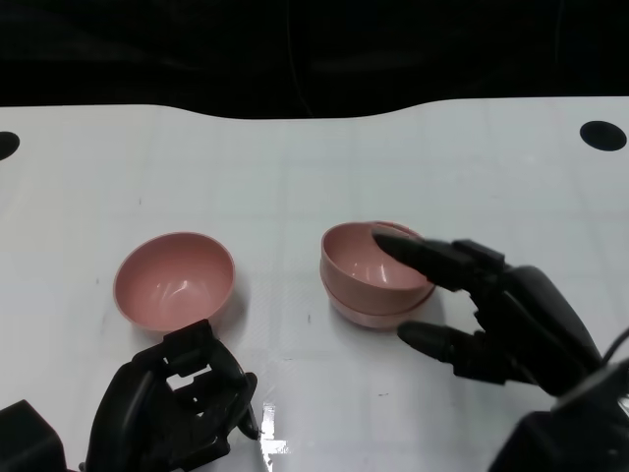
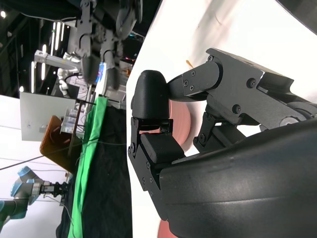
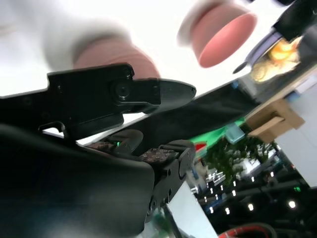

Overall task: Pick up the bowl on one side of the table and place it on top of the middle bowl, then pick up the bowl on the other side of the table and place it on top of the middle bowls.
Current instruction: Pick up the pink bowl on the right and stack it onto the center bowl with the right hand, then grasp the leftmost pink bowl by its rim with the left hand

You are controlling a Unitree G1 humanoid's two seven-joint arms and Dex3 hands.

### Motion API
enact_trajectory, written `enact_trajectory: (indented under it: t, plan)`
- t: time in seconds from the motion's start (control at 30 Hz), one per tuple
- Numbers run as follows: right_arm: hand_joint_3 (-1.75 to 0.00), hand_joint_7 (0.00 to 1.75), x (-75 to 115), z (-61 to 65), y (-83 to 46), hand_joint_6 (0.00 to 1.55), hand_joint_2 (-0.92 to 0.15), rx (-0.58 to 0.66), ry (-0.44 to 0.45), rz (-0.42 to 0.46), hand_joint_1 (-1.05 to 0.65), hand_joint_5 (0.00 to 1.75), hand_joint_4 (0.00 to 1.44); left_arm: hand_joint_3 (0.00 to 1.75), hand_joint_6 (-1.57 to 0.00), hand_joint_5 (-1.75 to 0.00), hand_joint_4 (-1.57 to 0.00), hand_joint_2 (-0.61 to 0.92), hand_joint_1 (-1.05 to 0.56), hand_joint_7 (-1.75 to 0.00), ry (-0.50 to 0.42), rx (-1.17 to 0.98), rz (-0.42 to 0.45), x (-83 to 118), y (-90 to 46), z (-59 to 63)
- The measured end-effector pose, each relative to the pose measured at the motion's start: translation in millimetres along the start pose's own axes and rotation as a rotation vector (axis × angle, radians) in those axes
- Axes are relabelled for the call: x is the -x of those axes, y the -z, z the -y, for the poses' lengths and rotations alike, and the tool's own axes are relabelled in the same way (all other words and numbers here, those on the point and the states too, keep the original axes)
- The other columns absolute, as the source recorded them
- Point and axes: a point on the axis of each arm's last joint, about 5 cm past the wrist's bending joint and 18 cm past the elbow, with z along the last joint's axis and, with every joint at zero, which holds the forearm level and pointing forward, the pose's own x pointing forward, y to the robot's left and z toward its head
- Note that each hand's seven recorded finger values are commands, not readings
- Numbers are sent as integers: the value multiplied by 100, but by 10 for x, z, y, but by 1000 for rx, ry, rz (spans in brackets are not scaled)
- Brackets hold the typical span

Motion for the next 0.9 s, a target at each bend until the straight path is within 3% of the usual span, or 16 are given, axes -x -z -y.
enact_trajectory:
  t: [0.13, 0.37, 0.5, 0.7, 0.8, 0.9]
  plan:
    - [-17, 17, 151, -14, 6, 66, -92, -140, 39, -10, -28, 86, 40, 85, -85, -155, -91, 66, -19, -134, -2, -1, 2, 1, -4, 0]
    - [-25, 29, 356, -82, 13, 83, -90, -378, 126, -12, -11, 102, 57, 86, -85, -154, -93, 65, -19, -134, -8, 5, 11, 0, -14, -1]
    - [-86, 70, 490, -116, 33, 81, -65, -459, 170, -49, -6, 118, 68, 86, -84, -157, -91, 65, -18, -134, -11, 3, 18, 6, -26, -3]
    - [-116, 96, 658, -184, 43, 87, -55, -584, 237, -134, -5, 134, 83, 87, -82, -157, -88, 66, -17, -135, -18, 1, 20, 15, -32, -14]
    - [-132, 120, 672, -201, 48, 88, -47, -636, 250, -177, -6, 154, 87, 85, -83, -151, -87, 66, -18, -132, -29, -4, 26, 25, -41, -33]
    - [-144, 145, 673, -199, 63, 86, -41, -649, 261, -209, -9, 171, 88, 73, -88, -137, -85, 70, -20, -104, -50, -6, 33, 31, -47, -43]
